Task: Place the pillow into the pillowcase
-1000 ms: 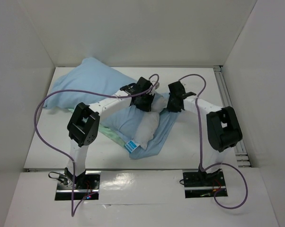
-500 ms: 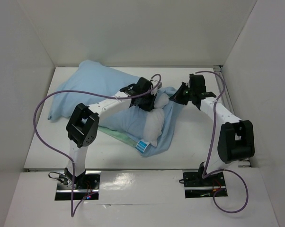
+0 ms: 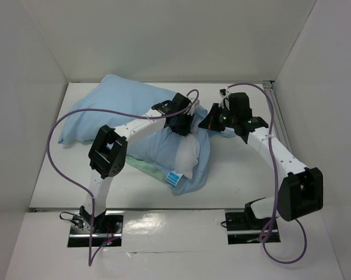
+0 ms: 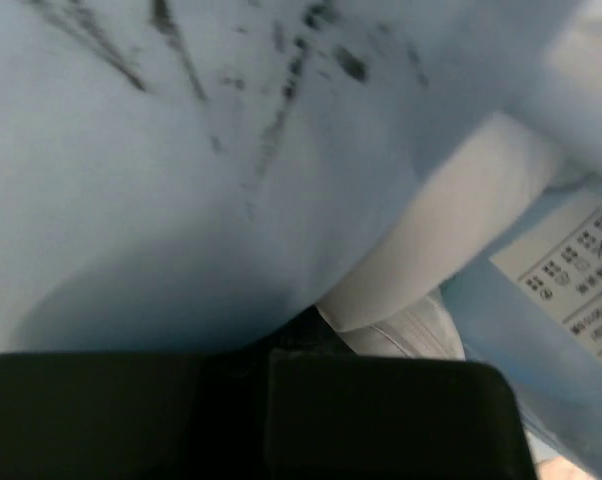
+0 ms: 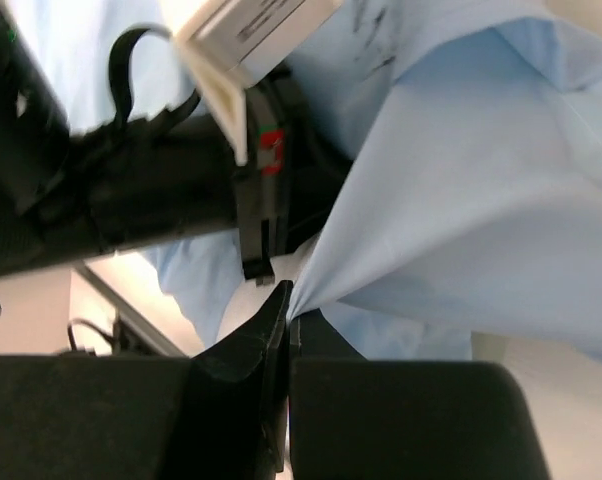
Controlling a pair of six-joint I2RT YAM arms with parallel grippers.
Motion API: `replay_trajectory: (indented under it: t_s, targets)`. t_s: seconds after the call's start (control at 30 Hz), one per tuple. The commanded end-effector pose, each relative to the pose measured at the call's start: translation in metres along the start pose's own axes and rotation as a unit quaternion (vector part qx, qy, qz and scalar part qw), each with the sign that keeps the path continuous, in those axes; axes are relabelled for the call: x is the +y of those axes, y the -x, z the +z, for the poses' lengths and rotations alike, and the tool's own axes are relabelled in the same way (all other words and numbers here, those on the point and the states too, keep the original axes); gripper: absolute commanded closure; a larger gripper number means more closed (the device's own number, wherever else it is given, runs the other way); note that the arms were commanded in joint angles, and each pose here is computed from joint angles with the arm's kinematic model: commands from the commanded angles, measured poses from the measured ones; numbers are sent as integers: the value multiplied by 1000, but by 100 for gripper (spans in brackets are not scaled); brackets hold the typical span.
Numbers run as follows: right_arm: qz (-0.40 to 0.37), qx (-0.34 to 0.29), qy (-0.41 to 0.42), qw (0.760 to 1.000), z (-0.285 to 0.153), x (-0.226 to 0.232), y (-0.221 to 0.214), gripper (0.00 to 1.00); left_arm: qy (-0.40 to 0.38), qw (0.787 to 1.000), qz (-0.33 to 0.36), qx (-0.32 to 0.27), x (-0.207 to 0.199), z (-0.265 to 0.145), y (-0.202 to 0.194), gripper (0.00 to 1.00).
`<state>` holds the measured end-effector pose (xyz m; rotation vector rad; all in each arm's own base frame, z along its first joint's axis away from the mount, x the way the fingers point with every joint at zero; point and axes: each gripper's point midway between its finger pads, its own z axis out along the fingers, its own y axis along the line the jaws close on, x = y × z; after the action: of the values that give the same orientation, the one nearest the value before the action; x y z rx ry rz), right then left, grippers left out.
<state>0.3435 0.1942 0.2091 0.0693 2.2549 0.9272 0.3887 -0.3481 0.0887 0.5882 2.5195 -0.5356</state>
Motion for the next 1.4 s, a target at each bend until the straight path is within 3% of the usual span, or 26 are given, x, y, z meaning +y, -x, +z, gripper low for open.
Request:
replay_trajectory:
  t_s: [0.0,0.07,0.17,0.2,0.27,0.3,0.4,0.63,0.67,0.8,0.83,0.93,1.1,1.27,1.37]
  targets:
    - [-110,-80,158,978,-63,92,42,100,76,979,-47,185,43,18,-102,100]
    - [-113,-50,152,981,-57,80,25,100,67,981,-53,172,38,17,-91,100]
    - [-67,-7,60,996,-34,31,-2,98,47,988,-64,135,27,6,-61,100]
    - [-57,-2,30,998,-29,16,-6,74,42,991,-62,115,23,-3,-47,100]
    - [-46,-6,-50,998,-29,-15,-9,42,27,992,-60,103,15,-11,-37,100]
    - [-47,-19,-73,996,-36,-21,-6,32,25,993,-59,96,13,-17,-31,100]
    - [-28,-51,-157,986,-52,-47,5,22,20,994,-59,93,8,-30,-27,100]
    - [-3,-82,-219,972,-80,-60,15,24,25,996,-50,77,1,-70,-9,100]
    - [-2,-80,-215,973,-79,-59,14,25,28,996,-43,71,1,-79,-5,86]
    - [3,-71,-199,977,-83,-52,8,29,69,996,-15,62,3,-112,1,52]
    - [7,-60,-192,980,-80,-50,-2,29,86,995,-7,56,1,-127,1,38]
    - [18,-35,-176,984,-72,-43,-22,28,103,994,4,36,2,-152,6,23]
    - [38,19,-136,990,-50,-26,-71,18,141,989,15,45,15,-186,-35,12]
    - [51,67,-109,990,-31,-15,-112,16,142,987,45,61,-3,-199,-85,4]
    - [46,94,-95,990,-17,-6,-134,16,122,986,38,107,-15,-194,-125,1]
